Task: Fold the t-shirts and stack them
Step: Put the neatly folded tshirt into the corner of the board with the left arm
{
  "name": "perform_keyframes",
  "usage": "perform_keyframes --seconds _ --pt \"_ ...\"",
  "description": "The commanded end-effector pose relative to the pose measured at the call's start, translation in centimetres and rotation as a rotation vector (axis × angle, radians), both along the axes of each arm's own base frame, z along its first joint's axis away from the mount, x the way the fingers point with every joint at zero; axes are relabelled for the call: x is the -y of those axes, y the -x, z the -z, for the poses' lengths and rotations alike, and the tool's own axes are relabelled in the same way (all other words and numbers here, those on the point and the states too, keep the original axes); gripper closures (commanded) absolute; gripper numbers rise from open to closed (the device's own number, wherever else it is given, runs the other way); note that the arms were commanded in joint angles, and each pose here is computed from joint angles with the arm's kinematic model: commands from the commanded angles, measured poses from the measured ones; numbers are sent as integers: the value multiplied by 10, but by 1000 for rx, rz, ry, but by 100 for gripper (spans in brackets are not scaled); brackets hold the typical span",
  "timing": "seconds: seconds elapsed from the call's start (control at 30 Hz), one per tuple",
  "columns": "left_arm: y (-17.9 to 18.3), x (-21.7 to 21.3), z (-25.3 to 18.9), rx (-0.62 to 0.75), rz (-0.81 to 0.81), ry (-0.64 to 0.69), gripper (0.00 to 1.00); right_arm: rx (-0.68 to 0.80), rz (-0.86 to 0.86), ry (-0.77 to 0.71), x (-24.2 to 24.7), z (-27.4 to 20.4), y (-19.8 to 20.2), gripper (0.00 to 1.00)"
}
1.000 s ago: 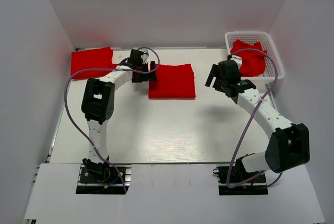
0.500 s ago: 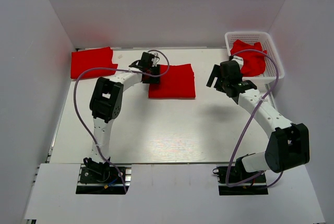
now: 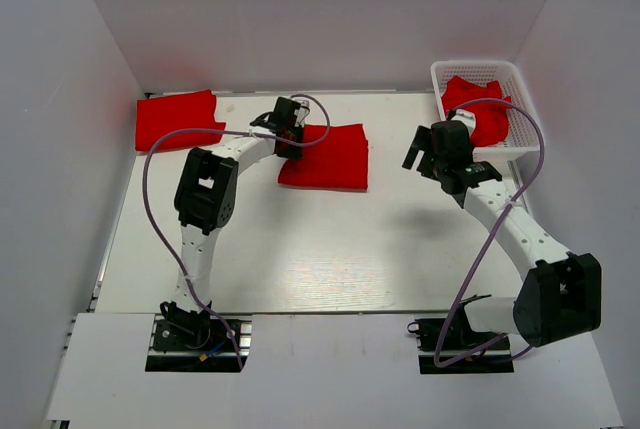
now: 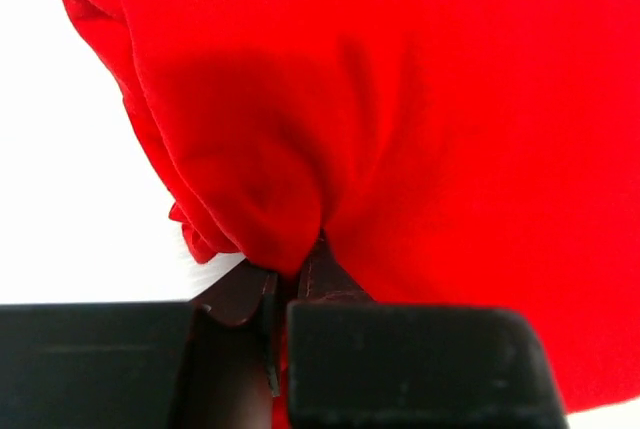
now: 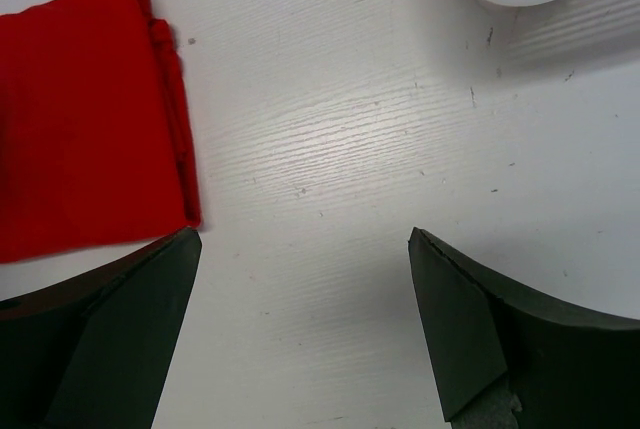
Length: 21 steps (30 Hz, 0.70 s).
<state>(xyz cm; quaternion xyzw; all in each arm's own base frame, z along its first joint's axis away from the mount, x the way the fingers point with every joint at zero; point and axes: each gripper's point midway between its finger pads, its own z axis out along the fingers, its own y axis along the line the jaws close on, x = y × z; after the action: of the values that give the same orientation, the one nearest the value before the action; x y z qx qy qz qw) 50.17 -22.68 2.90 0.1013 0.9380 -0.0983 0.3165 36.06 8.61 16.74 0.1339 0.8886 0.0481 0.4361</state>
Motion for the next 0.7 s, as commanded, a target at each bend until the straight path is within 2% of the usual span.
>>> perform_keyframes --seconds 0.0,0.13,0.2,0.37,0.67 --pt "-17 -40 -61 129 -25 -146 100 60 8 21 7 -13 -4 10" --pt "-29 -69 -95 210 -41 -296 100 69 -9 11 5 -14 -4 10" --pt "-32 -71 -109 236 -5 -324 100 62 -16 8 2 -12 -4 10" --pt "-46 -106 -138 277 -38 -428 100 57 -28 4 0 -13 -6 10" --pt "-72 -152 -209 393 -58 -542 100 53 -72 -43 -14 -17 -12 10"
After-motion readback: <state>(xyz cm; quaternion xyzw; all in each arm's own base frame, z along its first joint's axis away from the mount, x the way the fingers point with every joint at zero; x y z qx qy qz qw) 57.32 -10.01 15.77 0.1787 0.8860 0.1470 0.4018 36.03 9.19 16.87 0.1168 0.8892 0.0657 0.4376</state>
